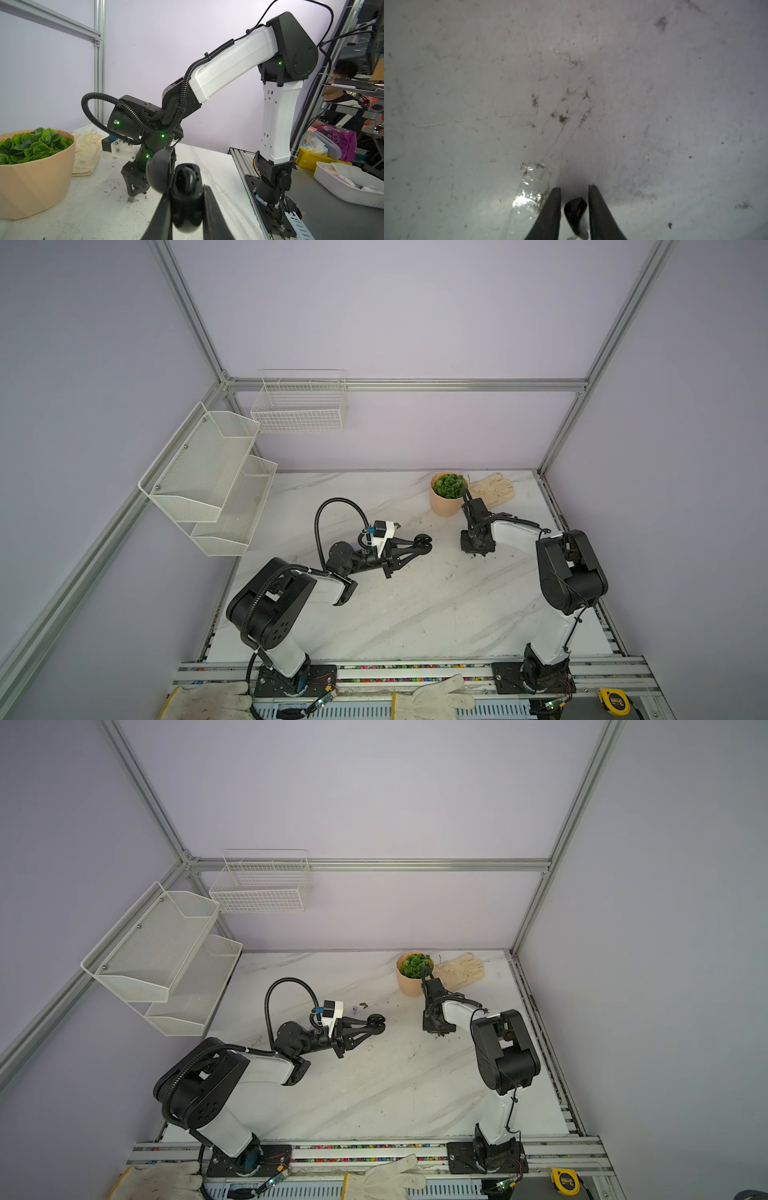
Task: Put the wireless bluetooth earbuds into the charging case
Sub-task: 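Close the right gripper on the black earbud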
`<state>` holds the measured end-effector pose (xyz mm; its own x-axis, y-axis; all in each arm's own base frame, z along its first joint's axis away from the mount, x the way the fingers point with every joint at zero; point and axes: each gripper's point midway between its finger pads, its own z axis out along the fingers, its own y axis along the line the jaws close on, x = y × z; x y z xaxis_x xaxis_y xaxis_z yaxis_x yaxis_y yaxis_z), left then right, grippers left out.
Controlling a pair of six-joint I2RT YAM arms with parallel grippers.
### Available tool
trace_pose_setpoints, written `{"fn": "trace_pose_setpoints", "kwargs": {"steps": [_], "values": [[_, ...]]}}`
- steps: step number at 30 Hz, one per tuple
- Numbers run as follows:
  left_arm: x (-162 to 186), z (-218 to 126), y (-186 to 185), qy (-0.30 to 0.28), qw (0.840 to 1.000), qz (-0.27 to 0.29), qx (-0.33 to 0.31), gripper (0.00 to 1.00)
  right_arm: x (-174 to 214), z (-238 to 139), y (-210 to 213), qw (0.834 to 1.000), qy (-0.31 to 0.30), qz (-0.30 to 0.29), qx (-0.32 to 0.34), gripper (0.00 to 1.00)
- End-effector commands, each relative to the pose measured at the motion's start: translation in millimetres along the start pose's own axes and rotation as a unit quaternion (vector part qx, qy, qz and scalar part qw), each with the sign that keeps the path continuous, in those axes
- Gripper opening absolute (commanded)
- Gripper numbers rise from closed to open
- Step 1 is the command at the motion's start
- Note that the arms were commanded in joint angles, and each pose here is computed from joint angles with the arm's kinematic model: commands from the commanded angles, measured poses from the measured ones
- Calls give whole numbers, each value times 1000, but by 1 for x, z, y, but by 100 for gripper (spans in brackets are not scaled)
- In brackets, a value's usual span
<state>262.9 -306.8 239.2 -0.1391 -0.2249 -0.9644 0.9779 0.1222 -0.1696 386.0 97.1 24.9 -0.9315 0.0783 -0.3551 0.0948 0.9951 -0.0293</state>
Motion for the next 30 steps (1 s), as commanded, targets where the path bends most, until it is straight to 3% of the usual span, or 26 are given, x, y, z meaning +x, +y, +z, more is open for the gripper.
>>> {"fn": "trace_pose_setpoints", "kwargs": {"steps": [1,22,30], "values": [[-22,5,-2,-30,999,35,14,0,7,6,-7,1000,18,-6,18,27],[-23,6,-2,-29,999,32,17,0,14,-2,-7,1000,24,-6,14,29],[-23,6,-2,-30,999,34,16,0,17,-2,-6,1000,27,-5,11,25]]}}
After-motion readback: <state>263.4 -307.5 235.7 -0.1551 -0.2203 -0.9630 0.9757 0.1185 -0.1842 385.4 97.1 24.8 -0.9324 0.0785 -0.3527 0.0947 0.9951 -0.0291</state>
